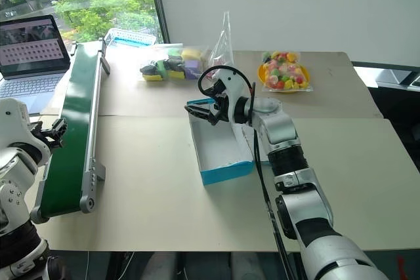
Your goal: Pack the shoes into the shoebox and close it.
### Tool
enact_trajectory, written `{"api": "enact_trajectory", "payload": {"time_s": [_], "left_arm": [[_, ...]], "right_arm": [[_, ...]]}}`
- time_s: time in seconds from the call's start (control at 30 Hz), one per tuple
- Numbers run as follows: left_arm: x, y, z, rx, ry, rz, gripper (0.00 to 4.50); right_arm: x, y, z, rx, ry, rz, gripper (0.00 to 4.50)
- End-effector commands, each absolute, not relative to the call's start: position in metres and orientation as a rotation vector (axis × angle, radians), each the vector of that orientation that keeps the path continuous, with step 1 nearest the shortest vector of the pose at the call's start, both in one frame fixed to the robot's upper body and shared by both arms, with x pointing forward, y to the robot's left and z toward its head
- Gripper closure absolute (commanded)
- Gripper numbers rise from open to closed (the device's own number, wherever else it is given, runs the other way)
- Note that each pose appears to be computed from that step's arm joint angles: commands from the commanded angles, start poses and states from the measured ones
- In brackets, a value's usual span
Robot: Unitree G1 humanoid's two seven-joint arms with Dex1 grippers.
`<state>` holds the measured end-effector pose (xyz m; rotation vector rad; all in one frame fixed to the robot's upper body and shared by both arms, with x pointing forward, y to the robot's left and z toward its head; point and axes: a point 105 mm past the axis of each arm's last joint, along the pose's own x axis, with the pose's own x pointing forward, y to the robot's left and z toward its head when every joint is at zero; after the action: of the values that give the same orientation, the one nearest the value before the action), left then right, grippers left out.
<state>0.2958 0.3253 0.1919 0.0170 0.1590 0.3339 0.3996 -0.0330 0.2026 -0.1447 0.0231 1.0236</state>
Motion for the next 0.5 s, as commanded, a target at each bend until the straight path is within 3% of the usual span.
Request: {"api": "enact_trajectory", "payload": {"time_s": [0.03, 0.1, 0.17, 0.27, 0.5], "left_arm": [[0.295, 0.332, 0.205, 0.014, 0.106, 0.382, 1.79], [0.295, 0.332, 0.206, -0.002, 0.092, 0.372, 1.55], [0.292, 0.338, 0.216, -0.058, 0.018, 0.399, 1.04], [0.287, 0.354, 0.217, -0.033, 0.031, 0.483, 0.03], [0.289, 0.351, 0.215, 0.06, 0.068, 0.451, 0.03]], "right_arm": [[0.396, -0.032, 0.223, -0.113, -0.047, 1.027, 0.06], [0.396, -0.032, 0.223, -0.11, -0.046, 1.023, 0.02], [0.396, -0.032, 0.223, -0.109, -0.045, 1.021, 0.0], [0.396, -0.032, 0.223, -0.109, -0.043, 1.018, 0.0], [0.397, -0.031, 0.222, -0.116, -0.038, 1.024, 0.0]]}}
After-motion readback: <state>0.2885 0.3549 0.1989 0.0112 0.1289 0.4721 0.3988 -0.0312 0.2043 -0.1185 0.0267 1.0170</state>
